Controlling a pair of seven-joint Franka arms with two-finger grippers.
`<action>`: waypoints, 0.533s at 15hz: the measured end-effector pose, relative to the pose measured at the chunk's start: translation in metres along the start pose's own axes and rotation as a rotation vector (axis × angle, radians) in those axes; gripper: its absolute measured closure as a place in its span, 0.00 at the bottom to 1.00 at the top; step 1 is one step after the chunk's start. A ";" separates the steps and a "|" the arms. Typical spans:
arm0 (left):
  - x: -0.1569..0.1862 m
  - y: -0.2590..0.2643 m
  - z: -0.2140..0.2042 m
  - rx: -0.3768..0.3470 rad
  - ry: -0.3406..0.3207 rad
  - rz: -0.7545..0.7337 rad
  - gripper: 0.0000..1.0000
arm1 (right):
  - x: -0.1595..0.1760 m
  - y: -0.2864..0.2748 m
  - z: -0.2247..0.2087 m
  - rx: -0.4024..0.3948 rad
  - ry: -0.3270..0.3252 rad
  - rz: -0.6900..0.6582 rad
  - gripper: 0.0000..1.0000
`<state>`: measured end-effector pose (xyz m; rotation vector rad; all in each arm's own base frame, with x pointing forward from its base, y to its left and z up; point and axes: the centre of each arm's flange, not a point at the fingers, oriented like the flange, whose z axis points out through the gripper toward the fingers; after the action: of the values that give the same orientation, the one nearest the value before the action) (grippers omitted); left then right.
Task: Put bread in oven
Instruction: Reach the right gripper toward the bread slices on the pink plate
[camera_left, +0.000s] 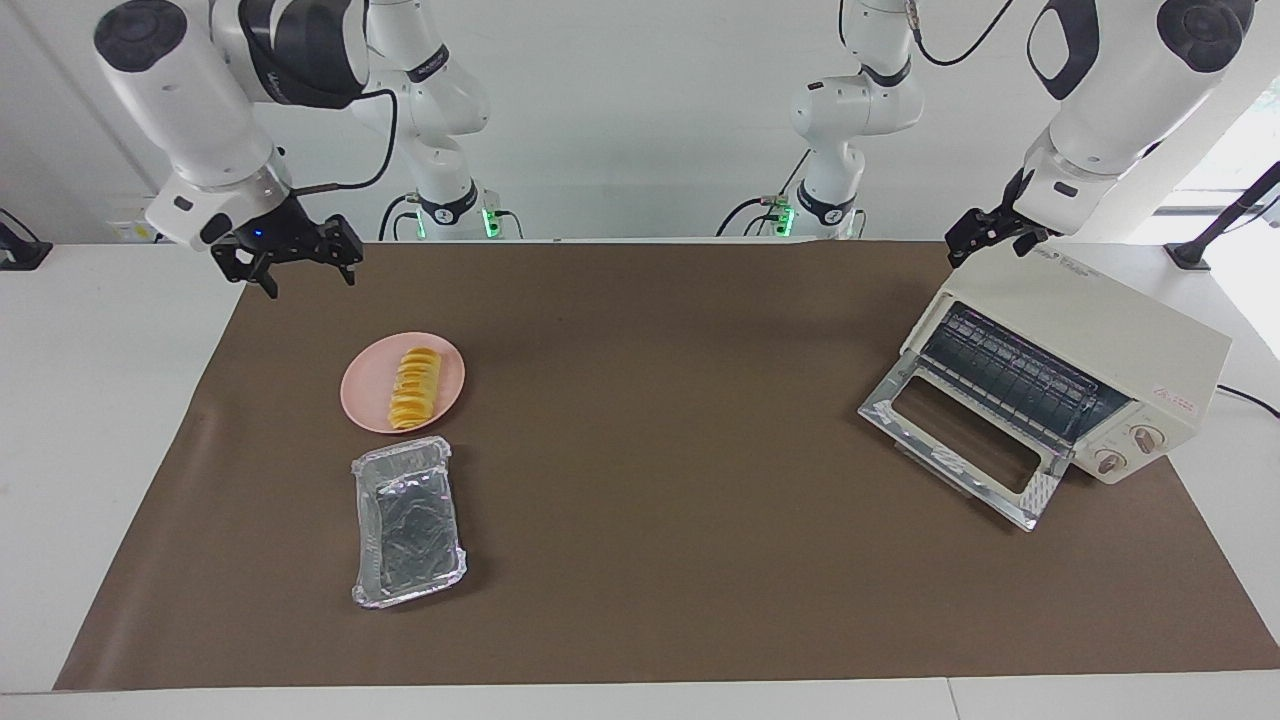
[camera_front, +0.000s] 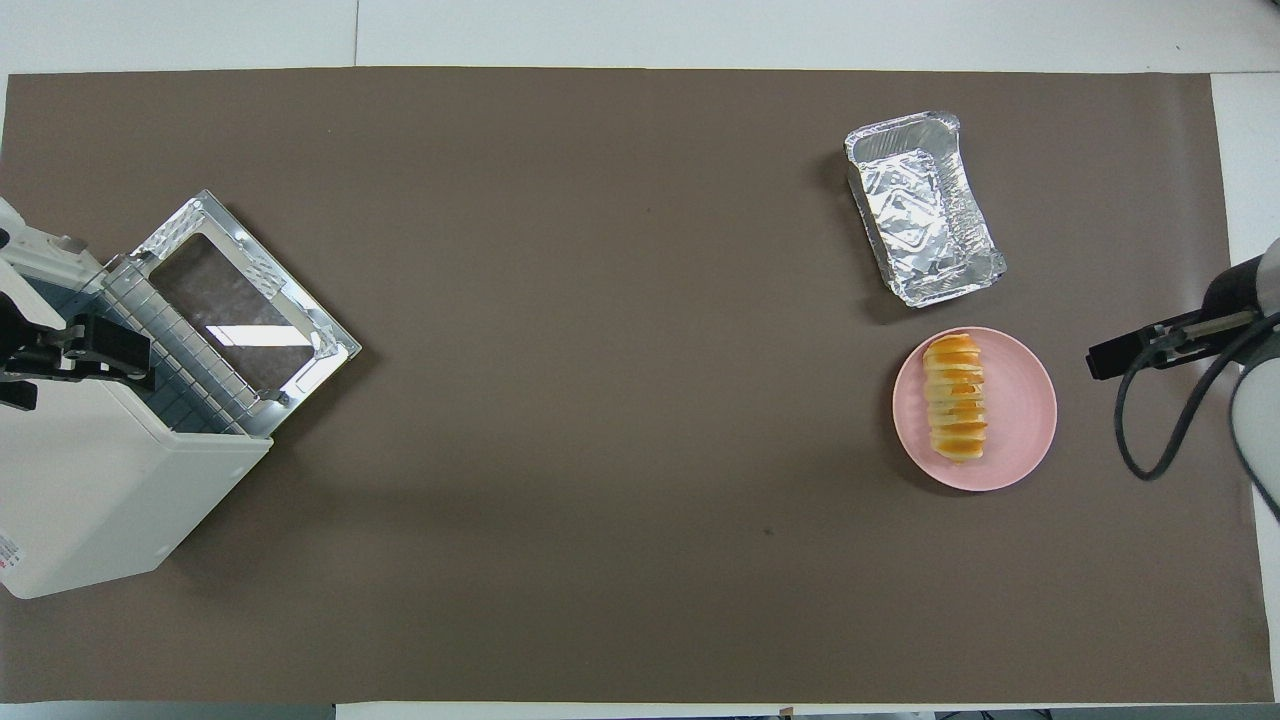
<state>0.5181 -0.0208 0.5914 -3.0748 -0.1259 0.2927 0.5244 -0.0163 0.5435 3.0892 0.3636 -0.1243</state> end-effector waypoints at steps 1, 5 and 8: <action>0.000 0.000 0.000 0.000 0.000 0.000 0.00 | -0.002 -0.008 0.021 -0.002 0.003 -0.013 0.00; 0.000 0.000 0.000 0.000 0.000 0.000 0.00 | 0.002 -0.018 0.097 -0.003 0.019 -0.032 0.00; 0.000 0.000 0.000 0.000 0.000 0.000 0.00 | 0.016 -0.030 0.144 -0.001 0.040 -0.027 0.00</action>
<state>0.5181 -0.0208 0.5914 -3.0748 -0.1259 0.2927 0.5224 0.0112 0.3983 3.0908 0.4064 -0.0632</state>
